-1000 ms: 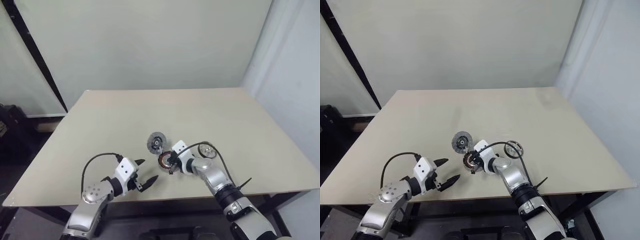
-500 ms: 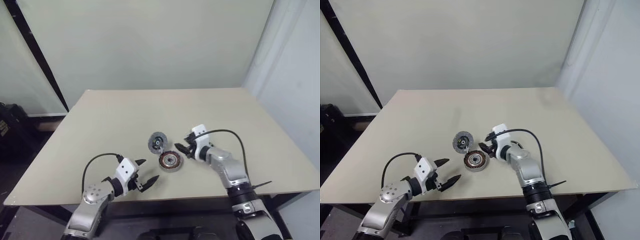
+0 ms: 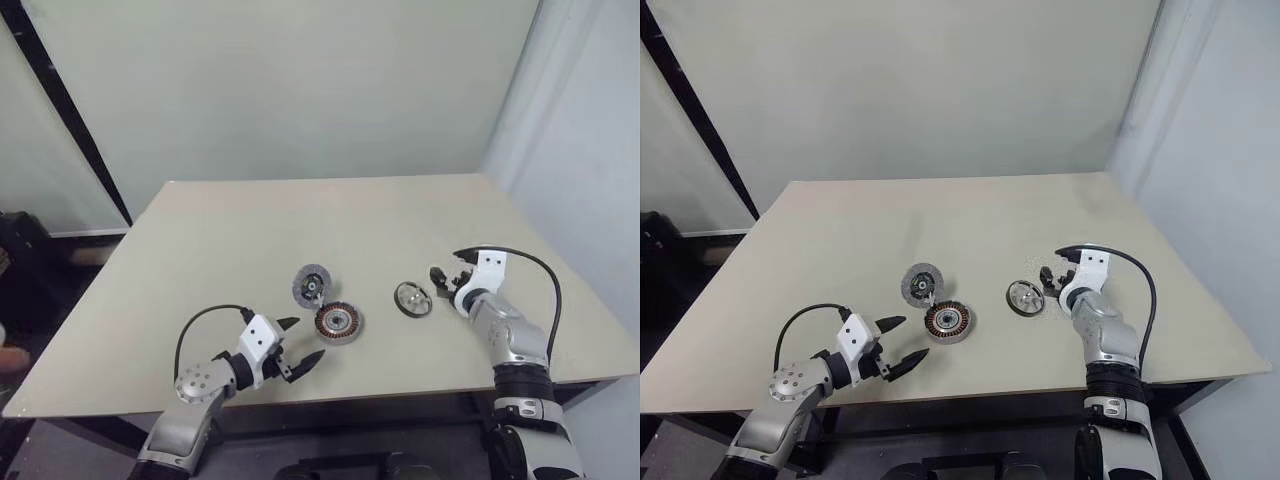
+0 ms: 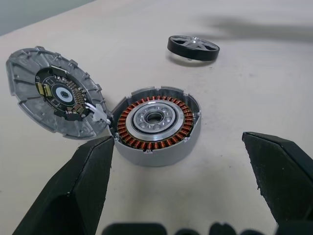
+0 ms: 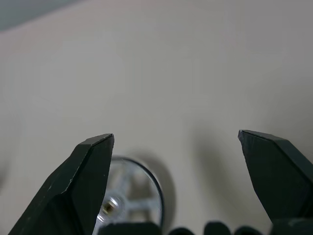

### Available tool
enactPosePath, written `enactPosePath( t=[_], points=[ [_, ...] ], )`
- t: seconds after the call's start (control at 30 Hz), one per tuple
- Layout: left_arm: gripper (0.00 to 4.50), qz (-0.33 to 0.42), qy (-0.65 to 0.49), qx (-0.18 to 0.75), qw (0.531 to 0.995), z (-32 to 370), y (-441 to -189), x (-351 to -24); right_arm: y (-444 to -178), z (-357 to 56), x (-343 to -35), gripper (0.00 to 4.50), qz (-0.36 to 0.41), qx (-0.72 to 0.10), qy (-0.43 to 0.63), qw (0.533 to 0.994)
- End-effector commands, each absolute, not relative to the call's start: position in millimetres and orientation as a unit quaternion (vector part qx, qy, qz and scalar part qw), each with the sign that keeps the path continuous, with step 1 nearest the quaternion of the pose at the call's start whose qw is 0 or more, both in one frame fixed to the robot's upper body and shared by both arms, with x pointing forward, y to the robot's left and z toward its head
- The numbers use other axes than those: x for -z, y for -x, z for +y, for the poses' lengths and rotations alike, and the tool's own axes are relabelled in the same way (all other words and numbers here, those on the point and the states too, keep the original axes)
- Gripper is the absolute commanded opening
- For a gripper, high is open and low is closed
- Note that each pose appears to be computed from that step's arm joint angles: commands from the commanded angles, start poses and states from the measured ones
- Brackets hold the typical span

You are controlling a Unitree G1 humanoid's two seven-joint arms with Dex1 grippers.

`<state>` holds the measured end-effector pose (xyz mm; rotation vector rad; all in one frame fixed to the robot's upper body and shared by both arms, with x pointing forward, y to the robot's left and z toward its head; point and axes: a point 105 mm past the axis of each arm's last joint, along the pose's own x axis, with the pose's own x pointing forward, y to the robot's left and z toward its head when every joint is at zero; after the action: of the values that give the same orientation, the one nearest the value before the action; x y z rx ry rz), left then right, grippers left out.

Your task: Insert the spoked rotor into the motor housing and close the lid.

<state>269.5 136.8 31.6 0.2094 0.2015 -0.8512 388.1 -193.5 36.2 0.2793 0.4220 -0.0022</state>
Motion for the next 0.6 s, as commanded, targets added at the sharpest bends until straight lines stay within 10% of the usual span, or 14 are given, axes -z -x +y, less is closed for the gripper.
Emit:
enactPosePath(
  t=[0.03,0.6],
  points=[
    [4.5,0.073,-0.11,0.413,0.901,137,-274,-43,-390,-186,-35,4.45,0.216,-0.012,-0.183,0.959],
    [4.5,0.073,-0.116,0.412,0.901,140,-274,-45,-383,-144,-12,4.45,0.275,-0.06,-0.38,0.881]
  ],
)
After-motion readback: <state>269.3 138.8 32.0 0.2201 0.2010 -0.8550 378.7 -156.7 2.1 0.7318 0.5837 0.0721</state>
